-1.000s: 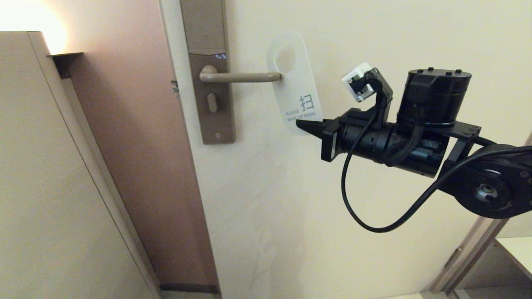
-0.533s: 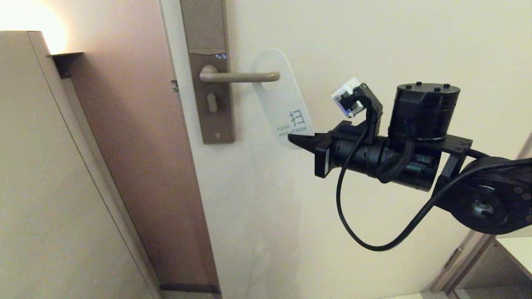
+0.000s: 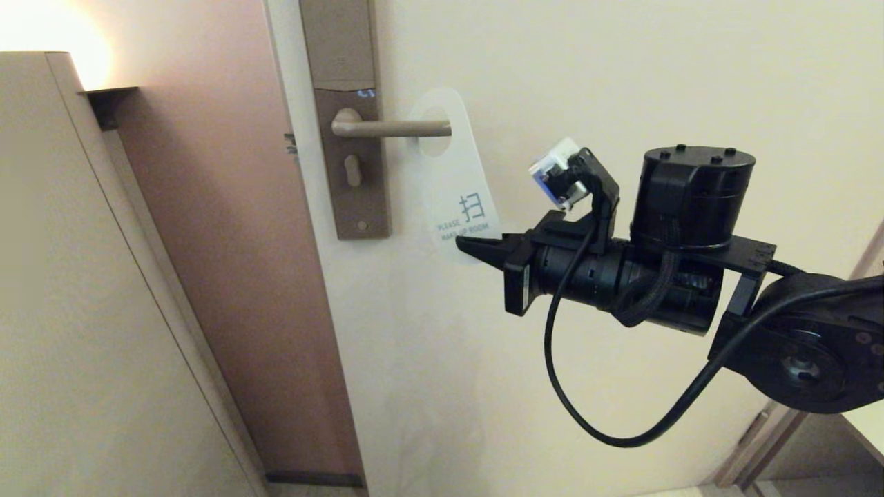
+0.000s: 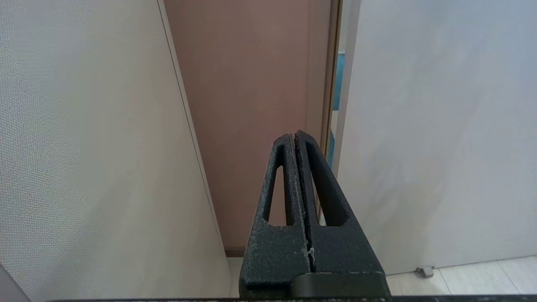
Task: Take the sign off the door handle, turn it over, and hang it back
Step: Hang the sign back with the other side facing out
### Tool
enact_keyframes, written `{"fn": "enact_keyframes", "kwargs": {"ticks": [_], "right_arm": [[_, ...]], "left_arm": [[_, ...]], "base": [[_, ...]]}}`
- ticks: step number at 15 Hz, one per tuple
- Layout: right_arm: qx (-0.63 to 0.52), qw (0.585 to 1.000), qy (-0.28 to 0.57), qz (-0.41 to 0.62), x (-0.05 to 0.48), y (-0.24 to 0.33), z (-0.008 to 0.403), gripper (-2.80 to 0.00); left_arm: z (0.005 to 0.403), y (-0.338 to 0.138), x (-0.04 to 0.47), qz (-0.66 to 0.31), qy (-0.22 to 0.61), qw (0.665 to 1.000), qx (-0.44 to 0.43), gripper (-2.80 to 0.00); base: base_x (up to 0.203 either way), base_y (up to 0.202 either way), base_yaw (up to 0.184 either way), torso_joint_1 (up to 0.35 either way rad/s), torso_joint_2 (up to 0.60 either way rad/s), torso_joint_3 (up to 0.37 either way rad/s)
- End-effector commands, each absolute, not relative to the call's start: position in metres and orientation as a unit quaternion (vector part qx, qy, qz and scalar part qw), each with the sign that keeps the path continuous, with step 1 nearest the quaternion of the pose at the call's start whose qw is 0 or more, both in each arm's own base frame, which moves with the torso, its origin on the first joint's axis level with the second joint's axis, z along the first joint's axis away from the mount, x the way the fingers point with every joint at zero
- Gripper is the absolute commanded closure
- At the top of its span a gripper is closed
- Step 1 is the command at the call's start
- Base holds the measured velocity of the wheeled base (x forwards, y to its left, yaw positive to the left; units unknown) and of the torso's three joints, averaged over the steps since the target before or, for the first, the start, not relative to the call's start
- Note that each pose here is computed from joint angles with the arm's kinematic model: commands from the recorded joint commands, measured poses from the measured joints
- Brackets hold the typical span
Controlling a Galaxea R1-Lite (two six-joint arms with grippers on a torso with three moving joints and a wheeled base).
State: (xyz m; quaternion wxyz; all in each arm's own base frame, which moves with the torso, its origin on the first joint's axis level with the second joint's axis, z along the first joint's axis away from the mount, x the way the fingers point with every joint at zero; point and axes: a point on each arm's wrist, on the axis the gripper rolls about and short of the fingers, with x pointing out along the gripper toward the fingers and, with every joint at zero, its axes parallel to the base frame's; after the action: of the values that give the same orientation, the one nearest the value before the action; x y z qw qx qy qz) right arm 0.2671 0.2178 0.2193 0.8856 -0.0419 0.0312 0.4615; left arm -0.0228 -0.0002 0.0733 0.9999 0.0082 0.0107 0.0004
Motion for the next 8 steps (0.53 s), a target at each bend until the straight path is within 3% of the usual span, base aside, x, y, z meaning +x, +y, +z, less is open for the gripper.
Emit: {"fn": "enact_keyframes", "kwargs": {"ticks": [1,8], "right_arm": [[-0.039,0.88,0.014,0.473,0.261,0.224,0.226,0.0],[-0.083,0.854,-0.03,0.512,0.241,0.247,0.228,0.0]], "left_arm": [[0.073,0.0,-0.023,0.001,0.011,1.0,0.008,0.0],[0.073,0.0,-0.023,0.001,0.011,1.0,0.008,0.0]], "base": [[0.0,0.0,0.0,0.0,0.0,0.0],[0.0,0.0,0.0,0.0,0.0,0.0]]}}
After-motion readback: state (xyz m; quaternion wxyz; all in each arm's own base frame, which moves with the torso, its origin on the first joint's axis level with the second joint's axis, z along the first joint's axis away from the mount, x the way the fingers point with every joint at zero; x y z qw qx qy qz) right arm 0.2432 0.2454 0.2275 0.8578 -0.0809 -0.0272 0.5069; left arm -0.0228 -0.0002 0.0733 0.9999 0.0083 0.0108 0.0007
